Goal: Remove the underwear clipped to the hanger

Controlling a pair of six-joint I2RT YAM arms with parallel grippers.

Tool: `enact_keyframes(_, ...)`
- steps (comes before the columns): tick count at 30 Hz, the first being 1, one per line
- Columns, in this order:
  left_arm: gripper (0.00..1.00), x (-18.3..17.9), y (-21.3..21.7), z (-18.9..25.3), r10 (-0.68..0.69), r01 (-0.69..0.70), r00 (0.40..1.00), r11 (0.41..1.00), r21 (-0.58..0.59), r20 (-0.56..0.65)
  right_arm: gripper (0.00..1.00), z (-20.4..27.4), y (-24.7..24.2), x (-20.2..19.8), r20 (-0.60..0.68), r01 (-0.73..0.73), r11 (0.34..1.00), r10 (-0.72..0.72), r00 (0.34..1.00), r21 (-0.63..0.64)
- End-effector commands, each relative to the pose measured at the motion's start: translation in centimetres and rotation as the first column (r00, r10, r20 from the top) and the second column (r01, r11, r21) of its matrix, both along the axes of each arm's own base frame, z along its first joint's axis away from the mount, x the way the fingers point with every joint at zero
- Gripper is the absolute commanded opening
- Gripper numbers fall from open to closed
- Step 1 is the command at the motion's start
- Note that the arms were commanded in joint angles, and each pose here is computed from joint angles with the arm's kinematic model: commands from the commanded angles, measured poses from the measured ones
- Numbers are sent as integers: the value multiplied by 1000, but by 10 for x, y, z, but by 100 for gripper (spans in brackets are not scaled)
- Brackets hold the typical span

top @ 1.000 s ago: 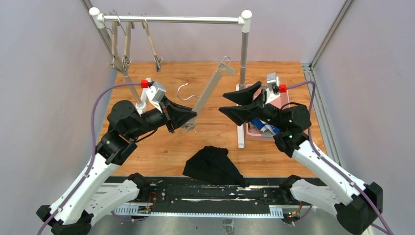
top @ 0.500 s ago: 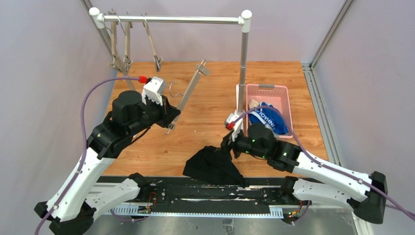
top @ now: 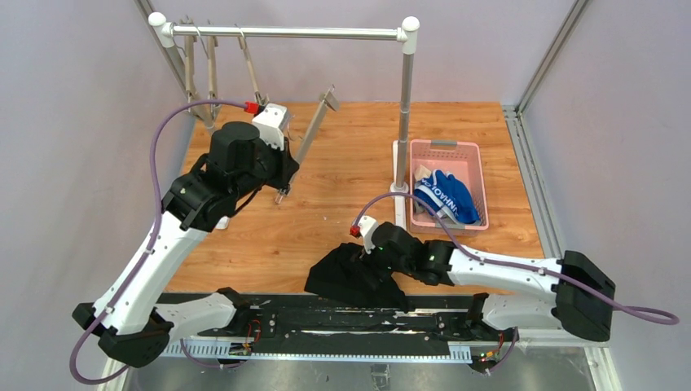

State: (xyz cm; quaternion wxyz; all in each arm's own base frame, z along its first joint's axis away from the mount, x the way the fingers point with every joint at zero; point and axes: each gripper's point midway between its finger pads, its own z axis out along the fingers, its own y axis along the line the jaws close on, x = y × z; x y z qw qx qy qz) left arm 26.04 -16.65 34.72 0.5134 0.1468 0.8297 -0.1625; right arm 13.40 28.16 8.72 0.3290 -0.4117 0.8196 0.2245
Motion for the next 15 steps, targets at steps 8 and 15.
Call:
enact_keyframes(8, 0, 21, -9, 22, 22, -21, 998, 1000, -18, 55, 72, -49, 8, -2, -95, 36, 991, -49, 994, -131)
enact_keyframes(15, 0, 29, -10, 38, 34, -34, 997, 999, -8, 73, 23, -69, 2, -11, -158, 43, 980, -75, 985, -193)
